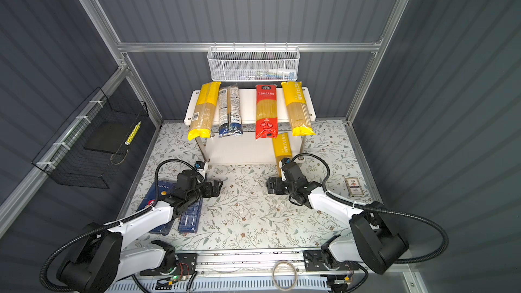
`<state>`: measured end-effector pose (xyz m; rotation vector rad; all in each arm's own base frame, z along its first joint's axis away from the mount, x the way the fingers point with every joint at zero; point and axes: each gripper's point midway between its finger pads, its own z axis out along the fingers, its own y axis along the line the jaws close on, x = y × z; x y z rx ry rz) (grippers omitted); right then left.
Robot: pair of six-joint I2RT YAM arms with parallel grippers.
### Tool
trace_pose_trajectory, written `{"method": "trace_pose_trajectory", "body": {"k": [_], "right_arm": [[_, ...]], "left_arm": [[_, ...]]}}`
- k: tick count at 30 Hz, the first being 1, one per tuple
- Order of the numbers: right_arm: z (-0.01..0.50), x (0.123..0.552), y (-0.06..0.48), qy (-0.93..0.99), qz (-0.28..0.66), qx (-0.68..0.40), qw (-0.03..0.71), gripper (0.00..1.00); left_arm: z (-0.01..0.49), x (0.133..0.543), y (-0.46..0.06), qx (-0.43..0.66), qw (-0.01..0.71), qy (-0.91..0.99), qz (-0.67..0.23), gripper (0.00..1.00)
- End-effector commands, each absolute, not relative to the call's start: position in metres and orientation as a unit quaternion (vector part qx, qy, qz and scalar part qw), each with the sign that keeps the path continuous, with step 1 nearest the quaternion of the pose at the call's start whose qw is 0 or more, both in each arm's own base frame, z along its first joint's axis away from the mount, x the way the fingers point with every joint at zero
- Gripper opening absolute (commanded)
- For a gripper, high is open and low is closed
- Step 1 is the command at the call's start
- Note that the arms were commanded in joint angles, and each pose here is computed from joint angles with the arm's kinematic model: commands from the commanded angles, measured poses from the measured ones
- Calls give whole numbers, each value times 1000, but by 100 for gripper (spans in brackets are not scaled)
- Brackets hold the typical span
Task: Arrange pasta packages on shelves
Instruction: Place the pasta bag on the shelf, then move the pasta box to the center of the table.
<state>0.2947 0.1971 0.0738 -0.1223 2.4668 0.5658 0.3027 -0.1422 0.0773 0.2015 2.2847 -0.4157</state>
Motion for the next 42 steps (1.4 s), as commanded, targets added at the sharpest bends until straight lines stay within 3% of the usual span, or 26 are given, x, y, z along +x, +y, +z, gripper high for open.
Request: {"method": "trace_pose_trajectory", "body": {"k": [1,19,27,32,42], "right_arm": [[88,315,200,920,214,-38,328,96],[106,340,238,908,256,-79,323,97],[98,293,259,914,248,-145,287,99],[107,258,265,907,265,-155,289,99],[118,242,266,889,288,-153,320,99]], "left_arm": [[78,300,-147,94,388,900,-175,100],[85,304,-131,51,378,914,-140,100],[100,287,-110,-47,321,940,-110,100],[99,272,-109,-40,285,955,-66,100],[91,253,-106,-24,256,966,18,100]]}}
